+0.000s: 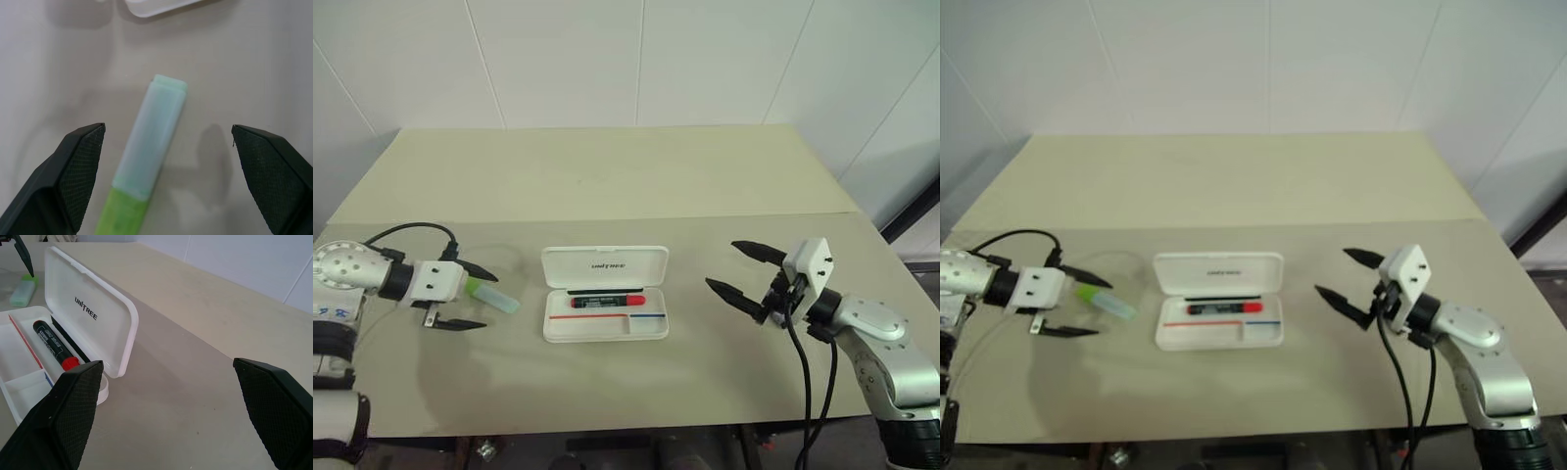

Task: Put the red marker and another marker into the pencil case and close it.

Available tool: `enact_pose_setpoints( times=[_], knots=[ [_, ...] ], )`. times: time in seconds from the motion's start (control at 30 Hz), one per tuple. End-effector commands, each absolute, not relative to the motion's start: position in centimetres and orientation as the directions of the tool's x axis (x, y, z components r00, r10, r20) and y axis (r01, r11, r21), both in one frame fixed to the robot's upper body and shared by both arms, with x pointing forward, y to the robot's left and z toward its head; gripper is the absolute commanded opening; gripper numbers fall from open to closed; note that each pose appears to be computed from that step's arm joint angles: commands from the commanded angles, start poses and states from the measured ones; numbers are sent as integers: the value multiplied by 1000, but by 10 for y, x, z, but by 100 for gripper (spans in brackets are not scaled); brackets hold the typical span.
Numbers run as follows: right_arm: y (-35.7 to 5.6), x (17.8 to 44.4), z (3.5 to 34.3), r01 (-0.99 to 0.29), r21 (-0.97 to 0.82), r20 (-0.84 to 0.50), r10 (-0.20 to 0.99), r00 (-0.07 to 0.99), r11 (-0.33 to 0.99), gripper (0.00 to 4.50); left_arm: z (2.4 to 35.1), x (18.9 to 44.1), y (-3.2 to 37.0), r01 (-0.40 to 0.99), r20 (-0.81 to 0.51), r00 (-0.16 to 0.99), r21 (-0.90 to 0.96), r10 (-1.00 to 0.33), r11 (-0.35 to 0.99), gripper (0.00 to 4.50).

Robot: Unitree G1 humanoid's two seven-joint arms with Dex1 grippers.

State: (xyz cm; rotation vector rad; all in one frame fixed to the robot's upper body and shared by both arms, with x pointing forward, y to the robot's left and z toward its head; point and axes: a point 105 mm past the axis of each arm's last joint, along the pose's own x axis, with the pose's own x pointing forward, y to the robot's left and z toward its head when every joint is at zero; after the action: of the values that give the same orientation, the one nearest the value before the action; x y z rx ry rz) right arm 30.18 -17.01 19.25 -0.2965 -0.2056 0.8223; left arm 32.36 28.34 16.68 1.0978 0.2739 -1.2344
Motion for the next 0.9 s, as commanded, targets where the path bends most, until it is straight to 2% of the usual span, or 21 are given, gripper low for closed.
enact_pose_setpoints(
  times=[0.03,0.37,0.47,0.73,0.9],
  knots=[
    [-171,295,207,-659,-370,113,736,667,655,450,170,328,284,854,-716,363,512,-596,-95,445],
    [-171,295,211,-641,-376,129,723,678,669,450,157,341,287,892,-781,350,446,-517,-71,445],
    [-171,295,214,-635,-383,135,721,680,671,450,152,343,284,899,-787,340,433,-515,-68,385],
    [-173,294,217,-627,-388,137,715,685,676,450,138,345,274,904,-782,320,421,-534,-75,132],
    [-173,295,219,-627,-391,135,716,685,674,450,136,347,268,897,-754,330,438,-568,-59,119]
  ],
)
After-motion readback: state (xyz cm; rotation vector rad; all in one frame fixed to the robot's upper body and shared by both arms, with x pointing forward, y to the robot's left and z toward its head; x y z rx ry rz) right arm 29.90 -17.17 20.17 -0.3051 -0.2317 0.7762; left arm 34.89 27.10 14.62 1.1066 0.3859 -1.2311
